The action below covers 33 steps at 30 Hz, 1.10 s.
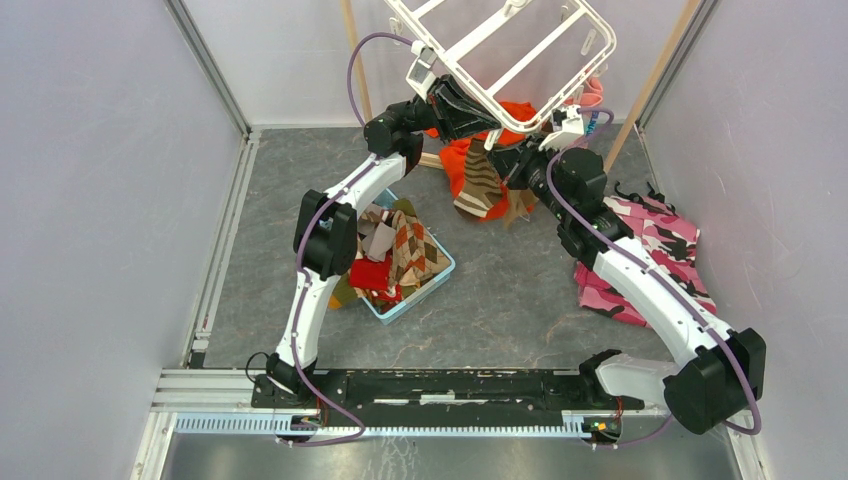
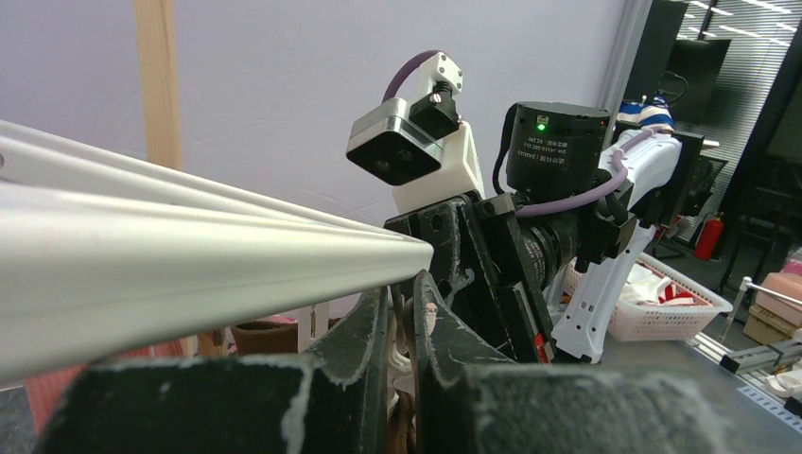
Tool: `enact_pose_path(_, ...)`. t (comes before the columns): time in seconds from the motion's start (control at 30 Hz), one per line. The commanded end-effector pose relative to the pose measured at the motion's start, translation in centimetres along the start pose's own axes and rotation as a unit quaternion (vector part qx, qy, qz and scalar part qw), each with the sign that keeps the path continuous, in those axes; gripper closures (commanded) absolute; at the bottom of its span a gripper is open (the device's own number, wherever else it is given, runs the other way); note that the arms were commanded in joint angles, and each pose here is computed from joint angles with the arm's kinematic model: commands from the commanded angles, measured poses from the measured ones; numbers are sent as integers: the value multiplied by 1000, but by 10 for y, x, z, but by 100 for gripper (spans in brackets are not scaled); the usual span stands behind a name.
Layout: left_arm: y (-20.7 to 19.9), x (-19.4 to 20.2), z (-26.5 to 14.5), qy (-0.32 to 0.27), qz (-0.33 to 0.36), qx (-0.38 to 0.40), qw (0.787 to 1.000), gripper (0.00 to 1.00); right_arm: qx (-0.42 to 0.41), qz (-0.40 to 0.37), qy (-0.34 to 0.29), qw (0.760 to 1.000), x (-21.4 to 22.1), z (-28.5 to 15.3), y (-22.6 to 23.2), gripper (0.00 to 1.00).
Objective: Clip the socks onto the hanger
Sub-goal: Clamp the sock onto the hanger.
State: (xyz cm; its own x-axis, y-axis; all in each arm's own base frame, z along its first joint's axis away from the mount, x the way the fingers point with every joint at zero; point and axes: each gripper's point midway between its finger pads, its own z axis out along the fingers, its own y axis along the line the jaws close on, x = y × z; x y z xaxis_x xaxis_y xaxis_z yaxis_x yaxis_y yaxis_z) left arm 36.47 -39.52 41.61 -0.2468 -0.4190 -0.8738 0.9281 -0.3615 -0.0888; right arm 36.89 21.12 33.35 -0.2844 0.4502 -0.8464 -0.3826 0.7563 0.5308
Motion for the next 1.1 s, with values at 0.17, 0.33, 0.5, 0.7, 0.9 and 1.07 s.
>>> enact_pose_path(0.17, -21, -5, 1, -16, 74, 43, 996, 91, -55, 2, -46, 997, -35, -8, 27, 100)
enact_pose_path(0.33, -22, -6, 1, -15, 76, 43, 996, 91, -62, -4, -52, 997, -40, -10, 28, 100)
enact_pose_path(0.5, -21, -5, 1, -15, 78, 42, 996, 91, -67, -16, -54, 996, -42, -14, 30, 100)
enact_pose_path(0.7, -19, -6, 1, -17, 75, 37, 996, 79, -67, -24, -54, 996, -38, -15, 27, 100)
enact_pose_path(0.9, -21, -10, 2, -20, 76, 34, 996, 51, -62, -32, -53, 996, -36, -15, 24, 100)
enact_pose_path(1.07, -23, -10, 2, -20, 79, 31, 996, 38, -56, -48, -56, 996, -37, -16, 21, 100)
